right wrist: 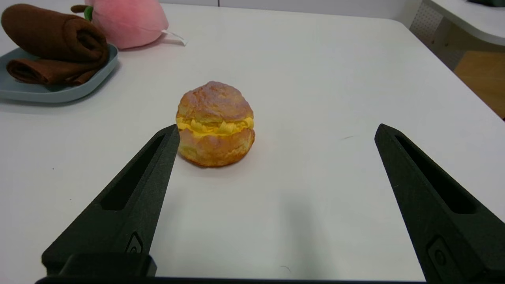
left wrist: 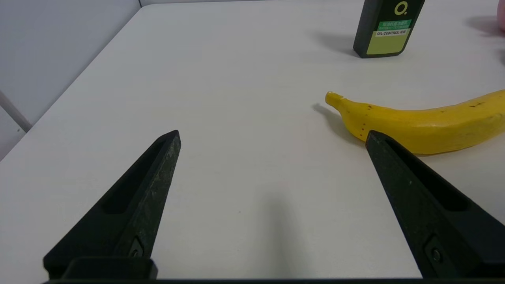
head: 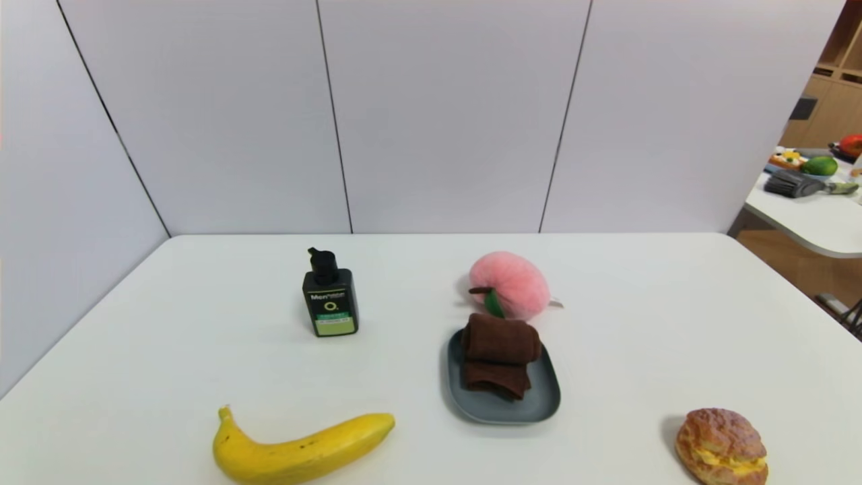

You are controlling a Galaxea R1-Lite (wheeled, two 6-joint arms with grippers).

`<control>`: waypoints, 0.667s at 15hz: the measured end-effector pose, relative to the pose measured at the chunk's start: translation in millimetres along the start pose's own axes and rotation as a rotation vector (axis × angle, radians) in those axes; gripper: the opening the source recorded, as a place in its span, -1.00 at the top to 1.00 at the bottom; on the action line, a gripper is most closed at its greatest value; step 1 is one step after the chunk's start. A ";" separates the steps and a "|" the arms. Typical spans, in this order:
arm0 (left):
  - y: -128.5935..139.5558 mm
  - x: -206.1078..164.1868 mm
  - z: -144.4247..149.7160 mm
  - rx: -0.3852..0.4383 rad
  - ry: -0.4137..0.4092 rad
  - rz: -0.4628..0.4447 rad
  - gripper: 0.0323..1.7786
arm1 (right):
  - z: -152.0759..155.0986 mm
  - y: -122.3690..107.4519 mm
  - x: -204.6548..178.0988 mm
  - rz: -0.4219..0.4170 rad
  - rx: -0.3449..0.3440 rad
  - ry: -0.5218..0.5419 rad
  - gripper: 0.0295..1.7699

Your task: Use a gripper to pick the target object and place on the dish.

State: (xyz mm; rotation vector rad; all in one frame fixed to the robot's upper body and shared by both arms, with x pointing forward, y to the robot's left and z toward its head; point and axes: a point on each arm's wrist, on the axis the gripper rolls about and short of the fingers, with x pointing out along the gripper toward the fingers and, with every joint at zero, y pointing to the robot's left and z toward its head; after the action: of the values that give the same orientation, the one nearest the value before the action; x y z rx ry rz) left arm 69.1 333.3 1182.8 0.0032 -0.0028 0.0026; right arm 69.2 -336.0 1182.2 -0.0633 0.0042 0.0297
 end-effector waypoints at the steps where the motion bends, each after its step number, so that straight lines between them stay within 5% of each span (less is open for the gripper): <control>1: 0.0 0.0 0.0 0.000 0.000 0.000 -0.90 | 0.6 0.0 -0.1 0.000 0.000 -0.007 -0.93; 10: 0.0 0.0 0.1 0.000 0.000 0.000 -0.90 | 0.3 -0.1 -0.1 -0.003 0.024 -0.005 -0.93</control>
State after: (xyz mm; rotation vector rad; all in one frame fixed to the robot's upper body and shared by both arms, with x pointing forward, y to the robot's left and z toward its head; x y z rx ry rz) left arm 69.1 333.3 1182.9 0.0032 -0.0032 0.0021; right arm 69.1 -336.0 1182.5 -0.0394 -0.0009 0.0266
